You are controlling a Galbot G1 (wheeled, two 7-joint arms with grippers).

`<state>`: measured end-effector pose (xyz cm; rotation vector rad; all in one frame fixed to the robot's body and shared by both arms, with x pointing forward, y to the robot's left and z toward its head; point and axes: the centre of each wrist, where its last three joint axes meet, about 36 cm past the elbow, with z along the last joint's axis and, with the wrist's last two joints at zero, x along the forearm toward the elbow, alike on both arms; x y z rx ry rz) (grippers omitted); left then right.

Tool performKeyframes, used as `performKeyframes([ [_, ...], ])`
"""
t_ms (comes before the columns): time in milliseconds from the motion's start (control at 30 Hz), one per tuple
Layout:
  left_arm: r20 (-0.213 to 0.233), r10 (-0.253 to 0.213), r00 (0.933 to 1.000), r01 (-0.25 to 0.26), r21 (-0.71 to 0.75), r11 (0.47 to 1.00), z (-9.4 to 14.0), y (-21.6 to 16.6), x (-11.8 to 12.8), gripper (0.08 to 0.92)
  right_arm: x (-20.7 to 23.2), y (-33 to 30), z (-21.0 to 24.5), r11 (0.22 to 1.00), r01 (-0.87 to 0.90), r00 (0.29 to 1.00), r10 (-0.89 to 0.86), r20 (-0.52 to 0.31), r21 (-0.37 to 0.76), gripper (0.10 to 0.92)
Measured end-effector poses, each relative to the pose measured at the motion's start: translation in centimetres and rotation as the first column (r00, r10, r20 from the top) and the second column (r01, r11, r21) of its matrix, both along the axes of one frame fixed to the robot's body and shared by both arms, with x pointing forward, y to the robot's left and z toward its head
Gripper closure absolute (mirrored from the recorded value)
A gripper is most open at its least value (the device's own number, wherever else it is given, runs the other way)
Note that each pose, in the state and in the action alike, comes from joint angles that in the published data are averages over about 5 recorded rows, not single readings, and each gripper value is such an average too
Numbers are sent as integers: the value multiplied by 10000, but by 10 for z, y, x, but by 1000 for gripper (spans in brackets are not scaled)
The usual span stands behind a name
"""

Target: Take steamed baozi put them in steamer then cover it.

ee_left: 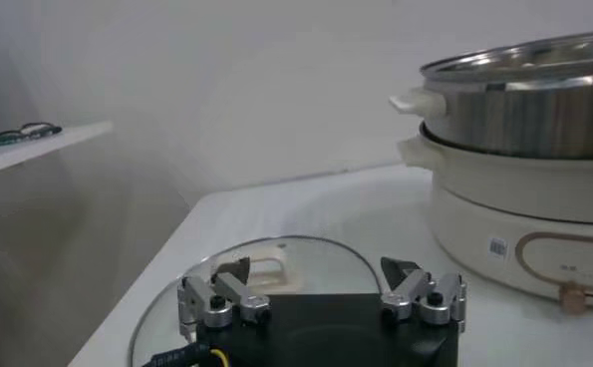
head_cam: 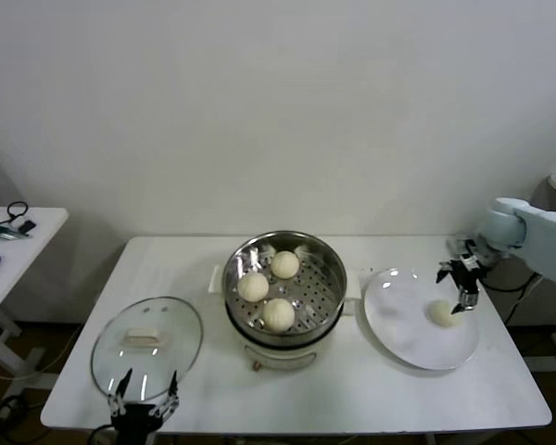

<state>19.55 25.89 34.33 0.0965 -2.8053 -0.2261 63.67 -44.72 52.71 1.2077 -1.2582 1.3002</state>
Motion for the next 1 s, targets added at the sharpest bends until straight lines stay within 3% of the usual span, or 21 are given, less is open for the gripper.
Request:
performKeyframes([
  [600,-71,40,10000,-39,74,10000,0,0,-4,177,6,-8,-56,9969,715,9974,-712,94,-324,205],
  [867,-52,64,10000,-63,96,9999,1,1,-5,177,7,-8,-60,9958,863,9962,-859,122,-298,376],
  [1000,-53,59,10000,-58,92,9999,1,0,-5,177,8,-8,-57,9952,955,9954,-952,124,-221,400],
])
